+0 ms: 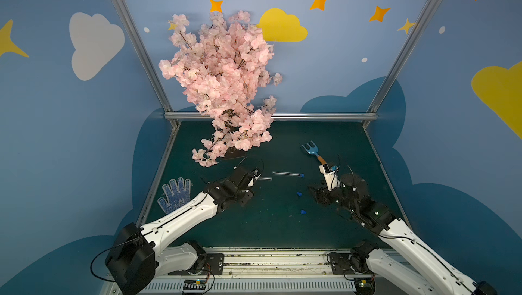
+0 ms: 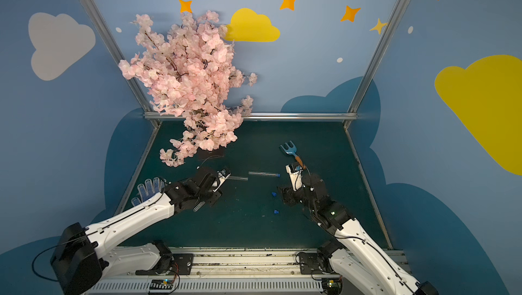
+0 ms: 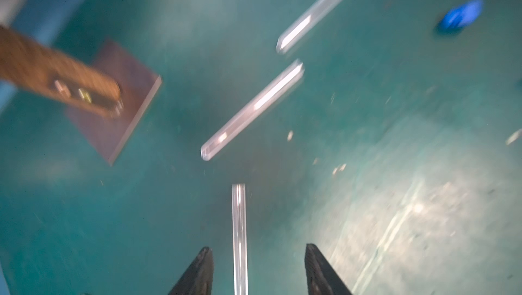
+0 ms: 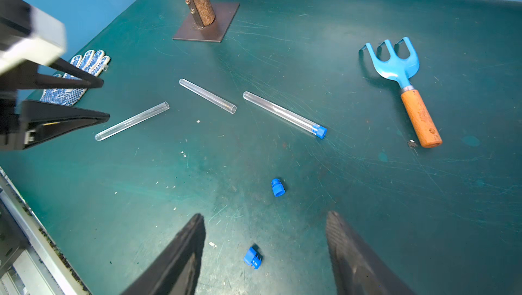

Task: Insert stoppers into test tubes
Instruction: Pick up the test tube at the center of the board.

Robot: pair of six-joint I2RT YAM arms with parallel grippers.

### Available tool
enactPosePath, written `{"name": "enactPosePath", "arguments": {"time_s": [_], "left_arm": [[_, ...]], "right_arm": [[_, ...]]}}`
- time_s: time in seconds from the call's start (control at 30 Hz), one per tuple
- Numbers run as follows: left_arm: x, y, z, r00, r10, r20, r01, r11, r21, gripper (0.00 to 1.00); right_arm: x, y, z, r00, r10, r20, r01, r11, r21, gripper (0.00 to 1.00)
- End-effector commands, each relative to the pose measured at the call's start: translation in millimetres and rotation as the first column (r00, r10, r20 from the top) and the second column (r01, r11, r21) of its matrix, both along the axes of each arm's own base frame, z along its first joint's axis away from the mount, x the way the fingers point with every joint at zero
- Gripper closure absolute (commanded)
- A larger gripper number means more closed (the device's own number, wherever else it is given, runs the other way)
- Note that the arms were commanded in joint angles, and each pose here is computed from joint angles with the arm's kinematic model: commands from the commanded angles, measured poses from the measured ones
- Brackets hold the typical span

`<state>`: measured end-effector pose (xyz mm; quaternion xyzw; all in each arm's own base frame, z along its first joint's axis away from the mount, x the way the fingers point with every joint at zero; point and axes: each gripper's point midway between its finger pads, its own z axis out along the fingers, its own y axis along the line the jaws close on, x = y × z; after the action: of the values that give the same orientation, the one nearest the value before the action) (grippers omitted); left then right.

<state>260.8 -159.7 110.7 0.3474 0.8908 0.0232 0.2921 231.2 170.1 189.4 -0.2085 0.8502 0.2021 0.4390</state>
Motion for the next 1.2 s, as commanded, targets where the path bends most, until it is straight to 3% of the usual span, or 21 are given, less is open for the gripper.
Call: {"name": "enactPosePath", "arguments": {"time_s": [0.0,0.33,0.6,1.17], "left_arm": [[-14,20,-26,0.991,0.019,-0.13,-0.013,0.999,0.05,0.46],[-10,35,-65,0.952,0.079,-0.296,-0.065,0.996,0.057,0.47],[-5,50,-78,0.926,0.111,-0.36,-0.081,0.992,0.097,0.48],[-1,54,-92,0.889,0.081,-0.451,-0.043,0.995,0.094,0.67]], "right_arm": [[3,-1,23,0.998,-0.004,0.068,0.003,1.0,0.028,0.31],[-3,-3,28,0.995,0.002,0.096,-0.006,0.999,0.043,0.31],[-4,-2,28,0.995,0.018,0.103,-0.022,0.999,0.044,0.31],[-6,-2,29,0.994,0.024,0.108,-0.03,0.998,0.052,0.31]]}}
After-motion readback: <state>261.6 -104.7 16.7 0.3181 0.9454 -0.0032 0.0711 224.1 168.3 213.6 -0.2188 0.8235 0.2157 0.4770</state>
